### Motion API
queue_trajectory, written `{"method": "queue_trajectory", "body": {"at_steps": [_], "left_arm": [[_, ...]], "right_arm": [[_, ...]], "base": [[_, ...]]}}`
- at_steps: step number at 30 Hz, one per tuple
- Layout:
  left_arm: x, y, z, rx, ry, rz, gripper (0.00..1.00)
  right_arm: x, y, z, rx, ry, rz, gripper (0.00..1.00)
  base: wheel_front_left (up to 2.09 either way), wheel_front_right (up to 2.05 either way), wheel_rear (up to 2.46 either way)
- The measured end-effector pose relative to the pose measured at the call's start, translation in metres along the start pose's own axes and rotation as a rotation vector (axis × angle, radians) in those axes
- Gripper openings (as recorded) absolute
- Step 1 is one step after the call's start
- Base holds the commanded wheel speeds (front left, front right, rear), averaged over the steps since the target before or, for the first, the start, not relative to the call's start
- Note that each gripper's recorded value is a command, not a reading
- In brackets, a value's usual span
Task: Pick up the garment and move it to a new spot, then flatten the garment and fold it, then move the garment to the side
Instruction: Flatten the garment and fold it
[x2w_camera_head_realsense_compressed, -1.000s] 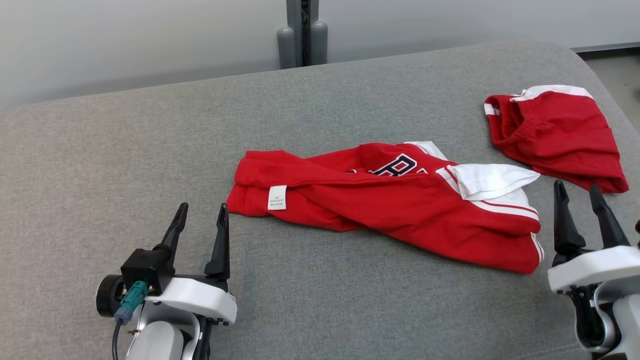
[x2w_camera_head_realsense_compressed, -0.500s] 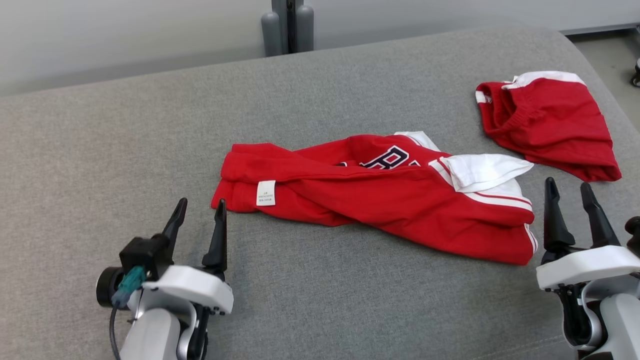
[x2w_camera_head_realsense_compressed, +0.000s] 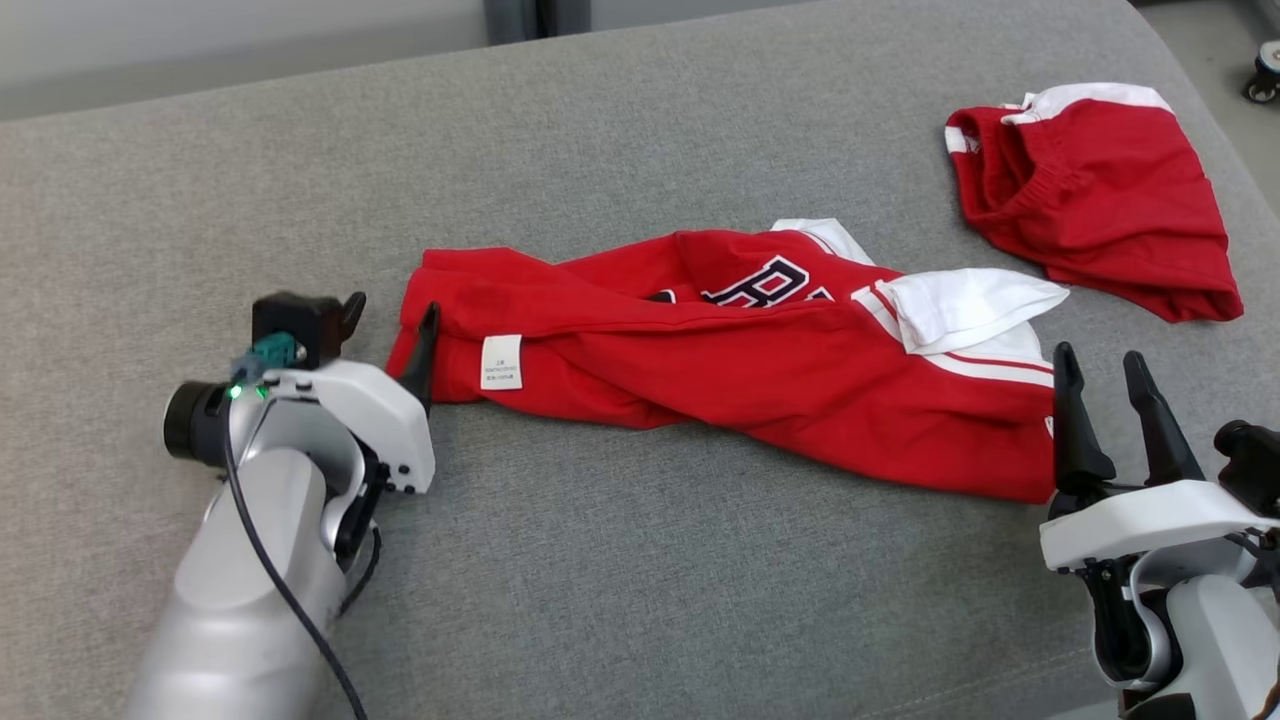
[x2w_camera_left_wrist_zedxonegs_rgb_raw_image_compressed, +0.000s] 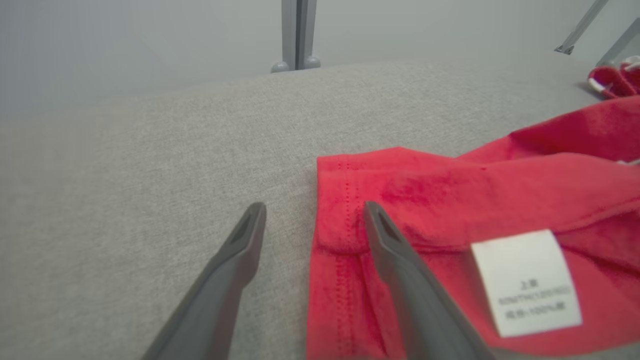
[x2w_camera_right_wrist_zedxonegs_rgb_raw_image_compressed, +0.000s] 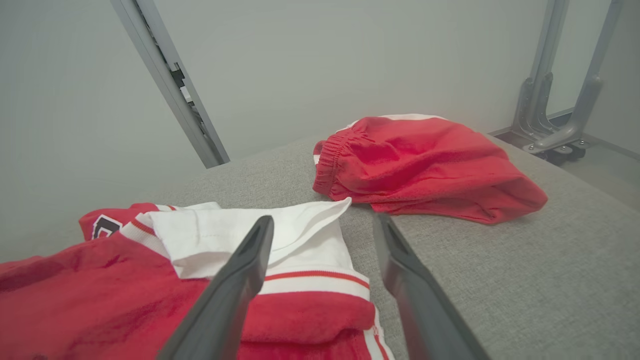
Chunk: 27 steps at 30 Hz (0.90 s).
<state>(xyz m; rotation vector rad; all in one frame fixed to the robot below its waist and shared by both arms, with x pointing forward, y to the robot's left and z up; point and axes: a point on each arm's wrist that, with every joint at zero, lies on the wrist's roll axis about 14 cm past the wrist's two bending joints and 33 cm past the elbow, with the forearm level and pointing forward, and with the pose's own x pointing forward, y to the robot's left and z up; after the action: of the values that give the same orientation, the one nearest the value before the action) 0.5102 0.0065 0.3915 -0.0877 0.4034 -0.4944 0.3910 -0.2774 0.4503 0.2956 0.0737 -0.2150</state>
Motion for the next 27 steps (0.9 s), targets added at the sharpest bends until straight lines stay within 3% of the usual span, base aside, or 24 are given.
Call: {"method": "queue_trajectory", "body": {"at_steps": [10, 27], "left_arm": [[0.012, -0.015, -0.016, -0.007, 0.101, -0.062, 1.00], [0.004, -0.031, -0.004, 0.026, 0.084, -0.142, 1.00]], "right_arm": [[0.002, -0.006, -0.003, 0.003, 0.006, -0.022, 1.00], [0.006, 0.003, -0.003, 0.004, 0.004, 0.002, 1.00]], "base": [[0.00, 0.00, 0.00], [0.00, 0.00, 0.00]]}}
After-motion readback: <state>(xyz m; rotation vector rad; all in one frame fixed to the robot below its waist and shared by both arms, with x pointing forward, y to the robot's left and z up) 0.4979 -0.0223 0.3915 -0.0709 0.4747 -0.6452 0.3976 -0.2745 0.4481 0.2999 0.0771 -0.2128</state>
